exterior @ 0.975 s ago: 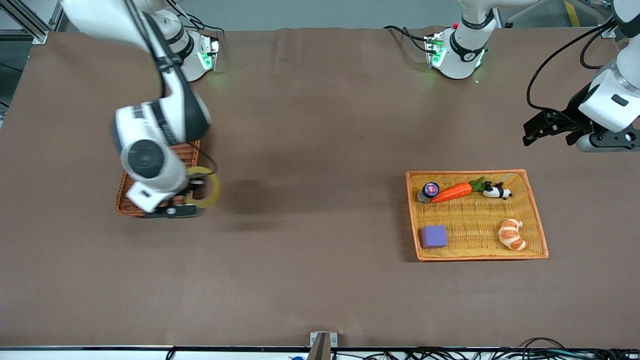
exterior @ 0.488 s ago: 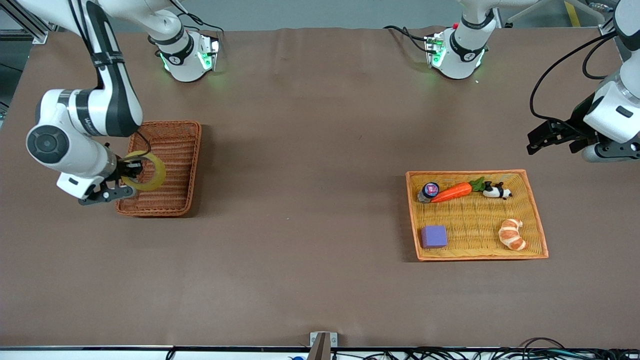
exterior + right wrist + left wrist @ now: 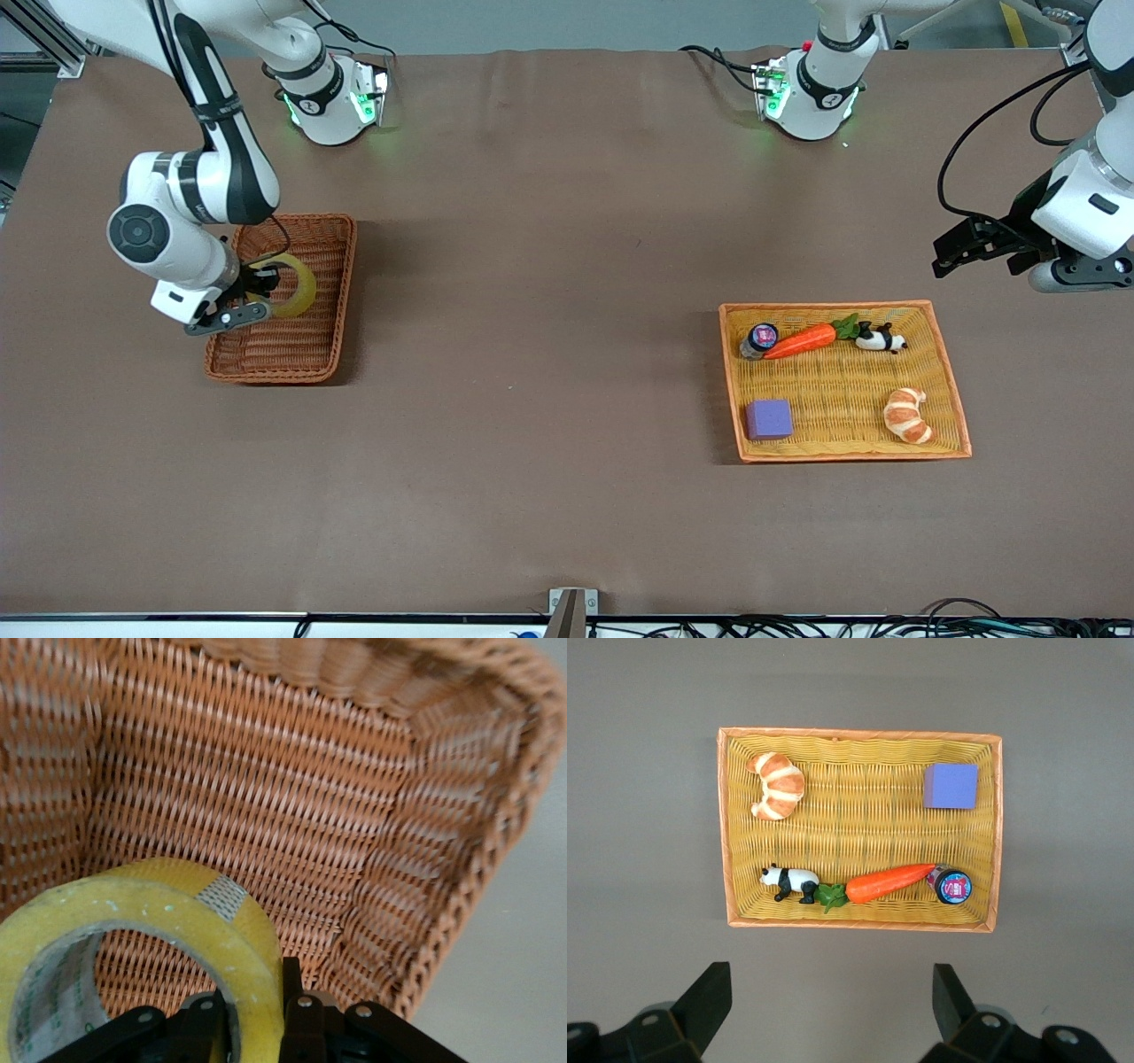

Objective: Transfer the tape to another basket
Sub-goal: 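Carry the tape with the right gripper into the wicker basket, then open the right gripper to release the tape in the basket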

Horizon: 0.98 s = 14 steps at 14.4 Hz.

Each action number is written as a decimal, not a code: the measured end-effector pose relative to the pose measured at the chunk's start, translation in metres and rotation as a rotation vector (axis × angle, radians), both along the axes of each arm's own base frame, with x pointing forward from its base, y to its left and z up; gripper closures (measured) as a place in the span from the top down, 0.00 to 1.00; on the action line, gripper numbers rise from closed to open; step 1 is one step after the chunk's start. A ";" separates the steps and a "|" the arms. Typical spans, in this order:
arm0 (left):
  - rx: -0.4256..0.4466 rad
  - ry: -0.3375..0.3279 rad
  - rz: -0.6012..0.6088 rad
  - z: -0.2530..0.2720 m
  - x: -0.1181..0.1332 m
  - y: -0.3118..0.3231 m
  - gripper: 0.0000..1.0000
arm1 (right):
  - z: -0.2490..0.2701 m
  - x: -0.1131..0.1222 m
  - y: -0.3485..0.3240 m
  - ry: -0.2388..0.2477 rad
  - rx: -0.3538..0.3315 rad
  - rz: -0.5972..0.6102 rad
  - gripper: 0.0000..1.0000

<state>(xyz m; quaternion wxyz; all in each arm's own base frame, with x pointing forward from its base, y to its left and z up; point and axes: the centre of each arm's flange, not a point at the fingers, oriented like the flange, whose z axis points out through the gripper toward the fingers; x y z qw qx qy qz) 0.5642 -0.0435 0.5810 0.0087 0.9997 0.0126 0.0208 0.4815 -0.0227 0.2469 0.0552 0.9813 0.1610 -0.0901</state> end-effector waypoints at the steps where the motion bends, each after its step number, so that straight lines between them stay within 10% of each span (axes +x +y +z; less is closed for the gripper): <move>1: 0.000 0.001 0.000 -0.001 0.000 0.000 1.00 | -0.007 -0.006 -0.003 -0.008 0.005 0.012 0.22; 7: 0.001 0.006 -0.005 -0.004 0.003 -0.003 1.00 | -0.026 -0.015 -0.016 -0.047 0.006 0.026 0.26; 14: 0.000 0.004 -0.008 -0.003 0.003 -0.005 1.00 | 0.033 0.050 0.005 -0.214 0.032 0.034 0.92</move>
